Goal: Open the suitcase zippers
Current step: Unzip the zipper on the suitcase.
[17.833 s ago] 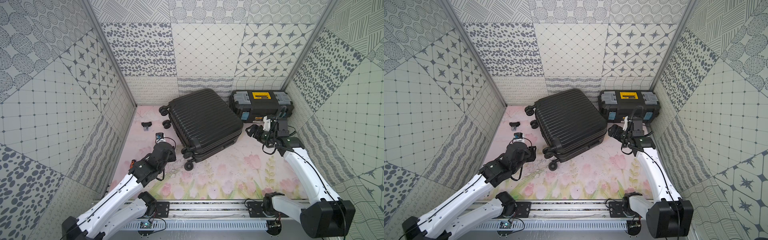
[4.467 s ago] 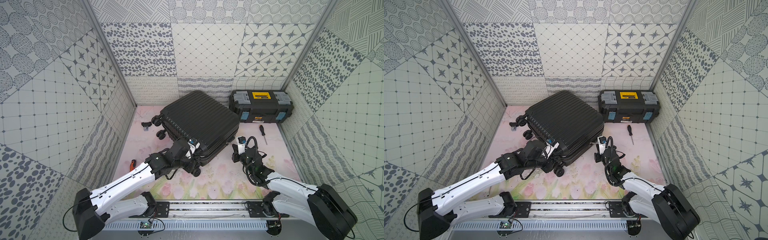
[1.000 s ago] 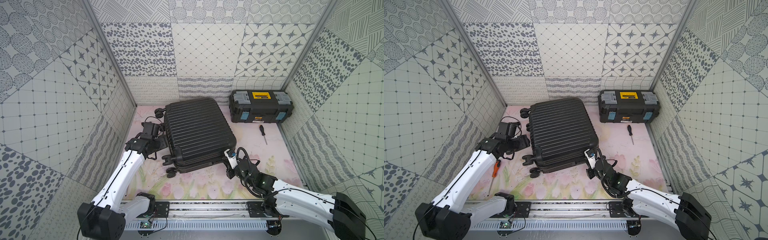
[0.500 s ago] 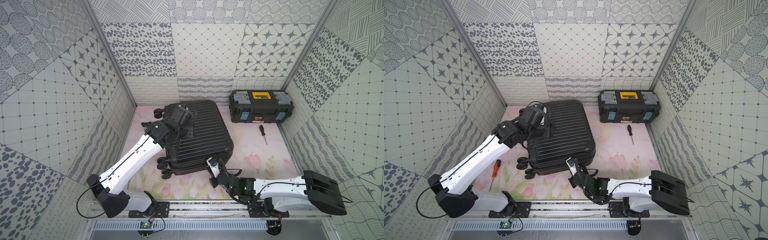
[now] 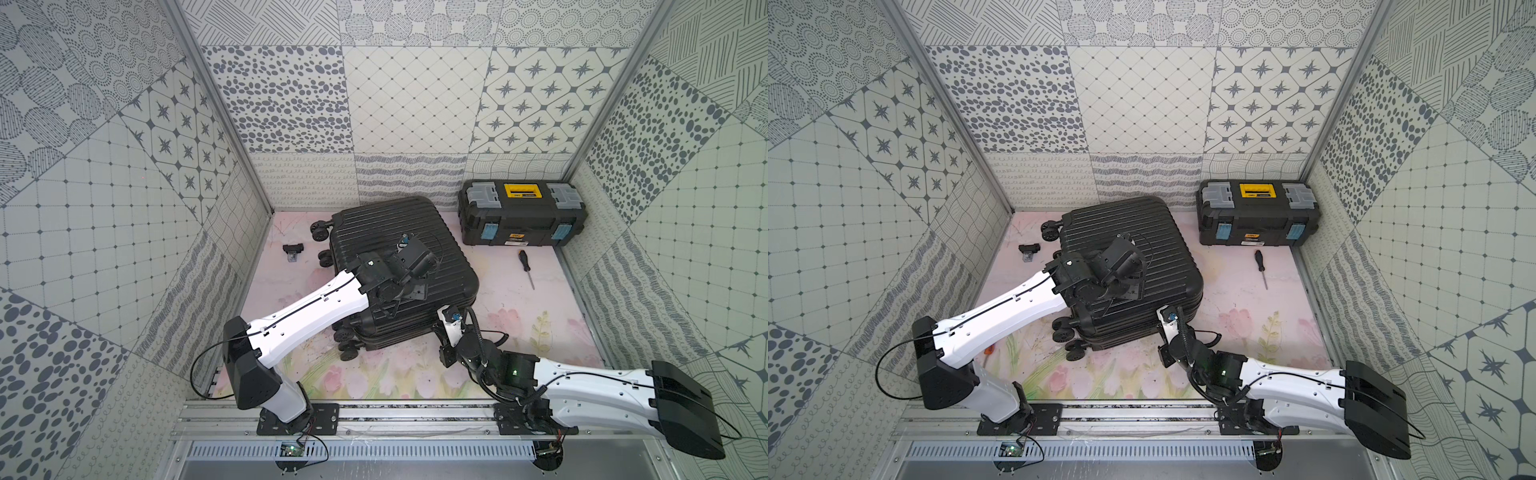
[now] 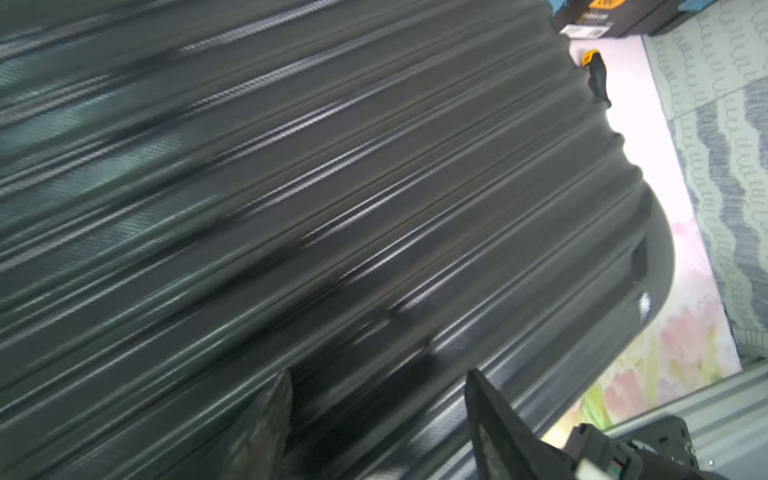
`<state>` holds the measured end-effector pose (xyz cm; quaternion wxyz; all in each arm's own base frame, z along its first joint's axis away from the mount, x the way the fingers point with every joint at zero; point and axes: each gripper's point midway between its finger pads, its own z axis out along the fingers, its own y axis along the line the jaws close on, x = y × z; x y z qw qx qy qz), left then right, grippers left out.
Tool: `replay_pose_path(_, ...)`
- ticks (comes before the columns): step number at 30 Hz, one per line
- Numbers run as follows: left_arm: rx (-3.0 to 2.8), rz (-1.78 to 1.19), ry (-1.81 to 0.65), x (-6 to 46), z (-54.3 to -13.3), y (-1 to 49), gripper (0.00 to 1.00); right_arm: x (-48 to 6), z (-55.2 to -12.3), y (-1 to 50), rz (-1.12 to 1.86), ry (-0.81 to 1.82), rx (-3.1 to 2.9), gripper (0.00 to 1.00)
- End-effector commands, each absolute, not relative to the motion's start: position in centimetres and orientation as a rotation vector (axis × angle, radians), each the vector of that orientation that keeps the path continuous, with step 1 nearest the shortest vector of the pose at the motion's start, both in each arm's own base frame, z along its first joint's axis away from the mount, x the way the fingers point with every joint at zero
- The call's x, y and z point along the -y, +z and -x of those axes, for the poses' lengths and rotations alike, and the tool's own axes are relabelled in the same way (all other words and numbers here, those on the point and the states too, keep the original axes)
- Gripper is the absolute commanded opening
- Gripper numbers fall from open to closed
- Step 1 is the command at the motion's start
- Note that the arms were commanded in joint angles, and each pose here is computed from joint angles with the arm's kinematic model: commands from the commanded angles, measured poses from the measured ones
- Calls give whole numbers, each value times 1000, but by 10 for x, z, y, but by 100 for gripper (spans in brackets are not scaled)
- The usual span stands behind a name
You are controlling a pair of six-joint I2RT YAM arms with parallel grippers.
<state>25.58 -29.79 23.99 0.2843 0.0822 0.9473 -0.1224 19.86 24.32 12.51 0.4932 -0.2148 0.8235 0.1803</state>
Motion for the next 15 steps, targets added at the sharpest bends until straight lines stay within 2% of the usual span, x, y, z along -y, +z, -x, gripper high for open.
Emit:
replay_pose_path(1,-2741,-219,1,247,-226,188,66,-223,-217,144,367,418,-1963,0)
replay_pose_path(6,-2748,-231,31,240,-222,177,64,-201,-229,143,304,391,-1988,0)
replay_pose_path(10,-2725,-240,47,232,-222,185,64,-203,-228,141,326,447,-2002,0)
replay_pose_path(13,-2681,-189,19,221,-221,208,68,-209,-226,136,346,474,-2031,0)
replay_pose_path(15,-2678,-110,-31,213,-214,223,74,-215,-225,133,365,485,-2048,0)
